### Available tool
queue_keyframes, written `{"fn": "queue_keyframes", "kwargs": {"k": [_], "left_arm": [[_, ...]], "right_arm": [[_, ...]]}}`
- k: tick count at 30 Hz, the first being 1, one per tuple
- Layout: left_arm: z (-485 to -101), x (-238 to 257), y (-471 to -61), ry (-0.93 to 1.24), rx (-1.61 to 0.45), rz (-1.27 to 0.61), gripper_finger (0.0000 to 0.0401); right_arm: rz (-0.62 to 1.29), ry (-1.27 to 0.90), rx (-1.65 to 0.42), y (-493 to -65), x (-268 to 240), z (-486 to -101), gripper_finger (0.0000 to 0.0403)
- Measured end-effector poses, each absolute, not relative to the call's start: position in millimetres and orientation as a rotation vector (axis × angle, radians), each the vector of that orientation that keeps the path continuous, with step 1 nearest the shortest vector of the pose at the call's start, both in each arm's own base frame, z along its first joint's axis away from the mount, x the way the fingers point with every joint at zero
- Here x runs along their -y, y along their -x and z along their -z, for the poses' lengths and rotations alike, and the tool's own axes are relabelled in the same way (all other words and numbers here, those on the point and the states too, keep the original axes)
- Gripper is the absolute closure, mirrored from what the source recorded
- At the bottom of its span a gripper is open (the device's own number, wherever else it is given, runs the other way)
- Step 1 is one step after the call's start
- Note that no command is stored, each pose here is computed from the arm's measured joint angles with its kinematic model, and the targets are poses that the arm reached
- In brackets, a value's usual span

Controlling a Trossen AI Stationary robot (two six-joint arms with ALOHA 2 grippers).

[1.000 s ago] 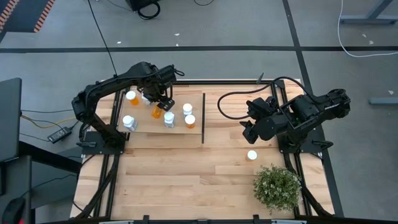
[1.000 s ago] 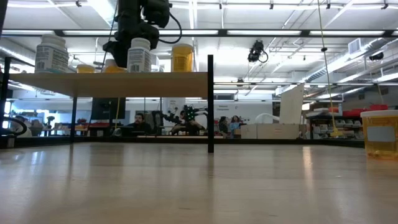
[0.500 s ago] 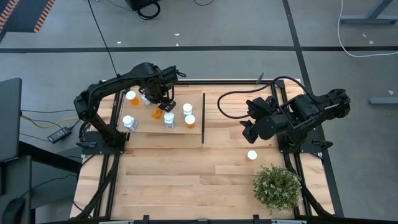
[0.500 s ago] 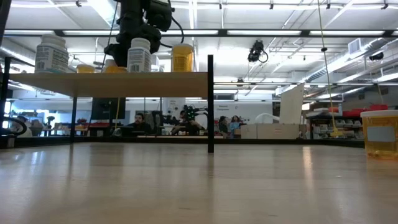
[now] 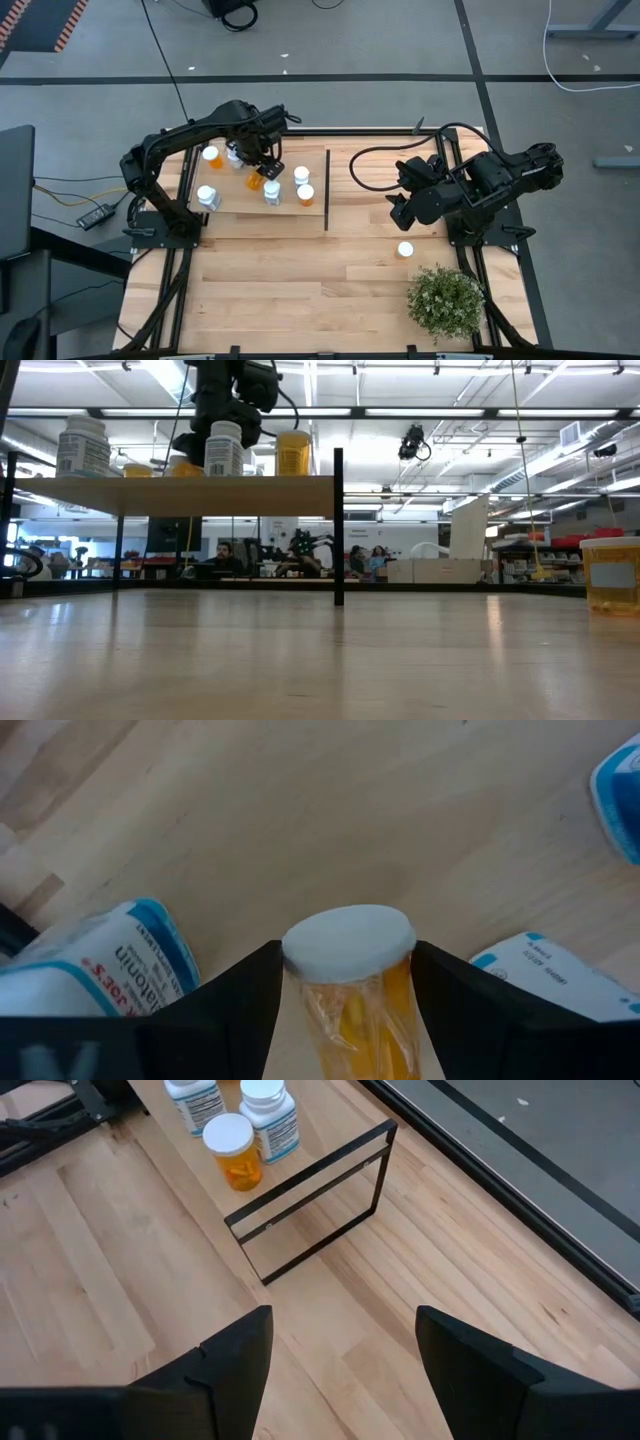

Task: Pick and place medicine bottles onto shelf by color
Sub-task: Put the orange pill bottle on the shelf

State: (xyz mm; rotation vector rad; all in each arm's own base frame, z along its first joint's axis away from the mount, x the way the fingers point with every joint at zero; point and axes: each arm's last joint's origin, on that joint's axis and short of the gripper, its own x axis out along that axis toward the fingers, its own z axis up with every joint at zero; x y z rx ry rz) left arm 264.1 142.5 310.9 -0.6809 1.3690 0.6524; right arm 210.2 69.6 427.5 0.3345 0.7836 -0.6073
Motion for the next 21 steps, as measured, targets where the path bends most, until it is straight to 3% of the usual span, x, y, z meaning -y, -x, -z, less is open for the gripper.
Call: {"fn": "queue_keyframes", "kwargs": {"k": [13,21], "left_arm": [[-319.0,-141.8,-262.2,0.632,-1.31,-0.626,0.0196],[-354.1,-131.9,-245.7,0.58,-1.08,-0.712,0.0202]], "right_arm": [[0.608,-0.334,-0.784,-210.2,-69.5,-427.5,0.015],[0.607,-0.334,-0.784,-210.2,-69.6,-427.5,0.015]]}}
